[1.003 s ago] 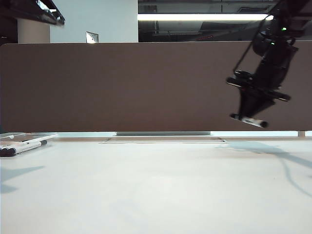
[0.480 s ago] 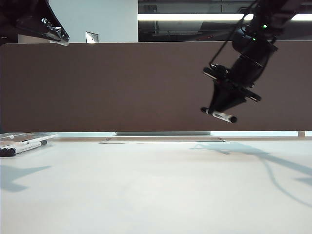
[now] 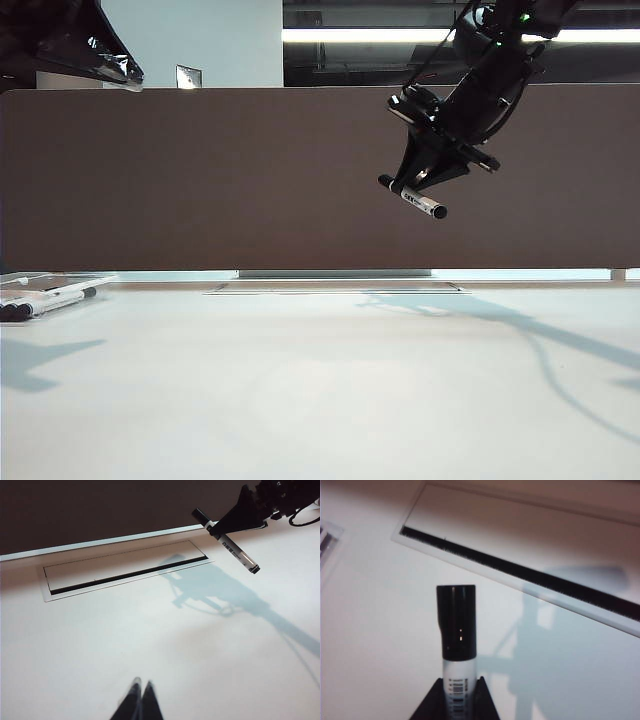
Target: Pick up the black marker on the right and put it into the packaging box on the left, making sure the marker fit the shape of the box's grooves.
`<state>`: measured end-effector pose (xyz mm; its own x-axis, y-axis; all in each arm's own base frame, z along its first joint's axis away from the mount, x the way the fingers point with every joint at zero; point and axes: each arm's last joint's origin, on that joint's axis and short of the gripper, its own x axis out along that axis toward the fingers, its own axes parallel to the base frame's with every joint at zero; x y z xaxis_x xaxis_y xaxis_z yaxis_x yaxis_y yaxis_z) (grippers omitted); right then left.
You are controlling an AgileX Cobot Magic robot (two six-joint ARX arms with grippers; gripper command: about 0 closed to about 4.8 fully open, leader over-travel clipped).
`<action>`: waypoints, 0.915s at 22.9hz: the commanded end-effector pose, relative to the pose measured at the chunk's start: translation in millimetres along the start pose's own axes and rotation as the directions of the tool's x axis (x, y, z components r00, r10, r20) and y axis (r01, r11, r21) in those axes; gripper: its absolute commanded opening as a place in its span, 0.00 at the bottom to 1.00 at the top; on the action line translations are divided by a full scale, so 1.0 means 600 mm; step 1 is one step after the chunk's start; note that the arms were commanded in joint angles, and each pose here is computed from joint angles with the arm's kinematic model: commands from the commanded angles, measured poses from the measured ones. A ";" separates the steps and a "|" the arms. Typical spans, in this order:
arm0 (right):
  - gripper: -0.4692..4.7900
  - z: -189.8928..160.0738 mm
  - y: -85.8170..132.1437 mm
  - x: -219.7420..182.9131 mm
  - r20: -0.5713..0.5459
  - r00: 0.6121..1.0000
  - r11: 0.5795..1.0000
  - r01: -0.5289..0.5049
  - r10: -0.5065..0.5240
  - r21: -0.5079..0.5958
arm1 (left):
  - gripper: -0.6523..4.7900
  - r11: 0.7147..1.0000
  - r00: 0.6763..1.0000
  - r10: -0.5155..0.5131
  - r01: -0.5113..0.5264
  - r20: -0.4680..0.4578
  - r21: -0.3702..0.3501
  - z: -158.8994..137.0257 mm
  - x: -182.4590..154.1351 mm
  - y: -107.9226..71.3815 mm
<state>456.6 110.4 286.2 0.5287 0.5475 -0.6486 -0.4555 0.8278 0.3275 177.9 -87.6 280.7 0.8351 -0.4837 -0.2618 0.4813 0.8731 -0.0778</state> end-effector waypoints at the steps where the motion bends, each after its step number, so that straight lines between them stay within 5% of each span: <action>1: 0.08 0.001 0.004 -0.010 0.054 0.999 1.000 -0.009 0.011 -0.025 | 0.11 1.000 1.000 -0.004 0.004 0.017 0.001 0.004 -0.001 0.000; 11: 0.08 -0.054 0.013 -0.027 0.173 0.982 0.997 -0.071 0.077 -0.035 | 0.11 1.000 1.000 -0.004 0.004 0.022 0.001 -0.008 0.002 0.001; 21: 0.08 -0.144 0.022 -0.036 0.314 0.913 0.964 -0.265 0.260 -0.026 | 0.11 1.000 1.000 -0.003 0.003 0.005 -0.003 -0.029 0.030 0.004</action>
<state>379.0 97.5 241.1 0.5964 0.7182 -0.3585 -0.5566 0.6918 0.4599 186.6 -91.8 258.5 0.8316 -0.4820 -0.2757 0.4800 0.8737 -0.0797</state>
